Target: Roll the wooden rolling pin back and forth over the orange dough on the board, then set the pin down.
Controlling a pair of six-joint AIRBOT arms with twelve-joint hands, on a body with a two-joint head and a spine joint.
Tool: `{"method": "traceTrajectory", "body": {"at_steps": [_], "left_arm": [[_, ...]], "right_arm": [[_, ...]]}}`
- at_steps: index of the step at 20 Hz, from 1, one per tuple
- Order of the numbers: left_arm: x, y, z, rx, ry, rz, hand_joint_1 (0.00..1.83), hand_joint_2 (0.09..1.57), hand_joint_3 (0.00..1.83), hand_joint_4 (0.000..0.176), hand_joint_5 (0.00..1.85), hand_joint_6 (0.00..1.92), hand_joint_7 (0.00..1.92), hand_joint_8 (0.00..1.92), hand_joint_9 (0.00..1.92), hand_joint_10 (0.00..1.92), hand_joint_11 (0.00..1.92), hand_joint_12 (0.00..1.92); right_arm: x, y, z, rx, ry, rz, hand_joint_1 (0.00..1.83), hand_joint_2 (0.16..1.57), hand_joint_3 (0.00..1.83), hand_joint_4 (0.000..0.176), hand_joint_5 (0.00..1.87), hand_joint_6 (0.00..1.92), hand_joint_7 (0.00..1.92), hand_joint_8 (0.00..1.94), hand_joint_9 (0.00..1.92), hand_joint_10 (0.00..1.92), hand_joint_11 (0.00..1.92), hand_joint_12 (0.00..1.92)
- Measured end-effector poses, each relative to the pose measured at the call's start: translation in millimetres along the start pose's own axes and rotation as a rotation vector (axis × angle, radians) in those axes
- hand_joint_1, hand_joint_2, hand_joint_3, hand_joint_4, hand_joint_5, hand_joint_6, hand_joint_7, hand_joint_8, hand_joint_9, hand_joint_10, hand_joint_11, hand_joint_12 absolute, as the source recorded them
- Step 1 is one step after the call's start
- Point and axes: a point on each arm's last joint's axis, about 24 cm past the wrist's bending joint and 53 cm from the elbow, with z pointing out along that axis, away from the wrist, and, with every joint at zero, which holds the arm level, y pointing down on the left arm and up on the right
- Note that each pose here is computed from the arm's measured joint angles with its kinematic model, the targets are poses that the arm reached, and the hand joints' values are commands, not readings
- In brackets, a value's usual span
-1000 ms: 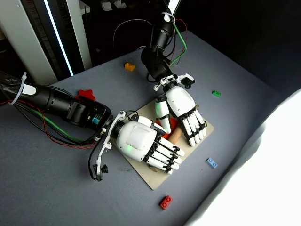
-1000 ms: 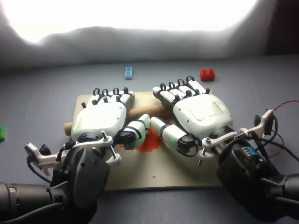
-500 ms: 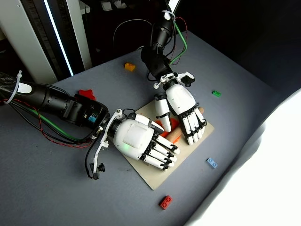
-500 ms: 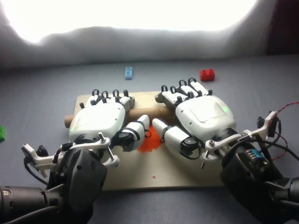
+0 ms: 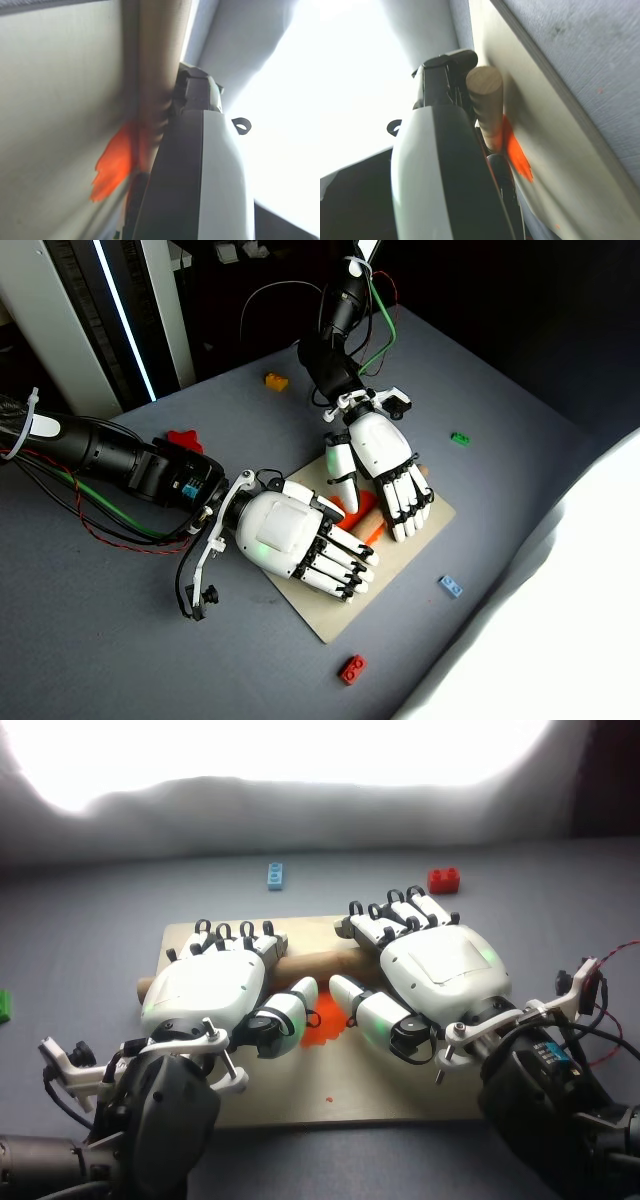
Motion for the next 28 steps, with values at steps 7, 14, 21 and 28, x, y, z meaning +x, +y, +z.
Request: {"method": "traceTrajectory", "body": {"at_steps": [7,14,21,28], "left_arm": [[-2.4,0.9,-10,0.033,-0.029,-0.014,0.0,1.55,0.0,0.0,0.3,0.0,0.37,0.0,0.34,0.0,0.0,0.64],[0.8,1.5,-24,0.049,-0.042,-0.009,0.0,1.56,0.0,0.0,0.31,0.01,0.39,0.0,0.36,0.0,0.0,0.67],[5.2,-0.6,-33,0.061,-0.033,-0.009,0.0,1.56,0.0,0.0,0.34,0.0,0.4,0.0,0.36,0.0,0.0,0.68],[11.7,-2.3,-41,0.072,-0.011,-0.01,0.0,1.56,0.0,0.0,0.32,0.0,0.38,0.0,0.34,0.0,0.0,0.64]], "right_arm": [[6,-1.0,-8,-0.001,0.013,-0.004,0.0,1.57,0.01,0.0,0.17,0.54,0.41,0.01,0.1,0.58,0.0,1.07],[6,0.8,-10,-0.003,0.012,-0.007,0.0,1.57,0.02,0.0,0.15,0.56,0.41,0.01,0.1,0.58,0.0,1.07],[9,2.0,-20,-0.017,0.017,-0.027,0.0,1.57,0.01,0.0,0.16,0.56,0.43,0.01,0.12,0.6,0.0,1.11],[11,3.0,-30,-0.025,0.029,-0.033,0.0,1.57,0.01,0.0,0.18,0.59,0.46,0.02,0.14,0.6,0.0,1.15]]}}
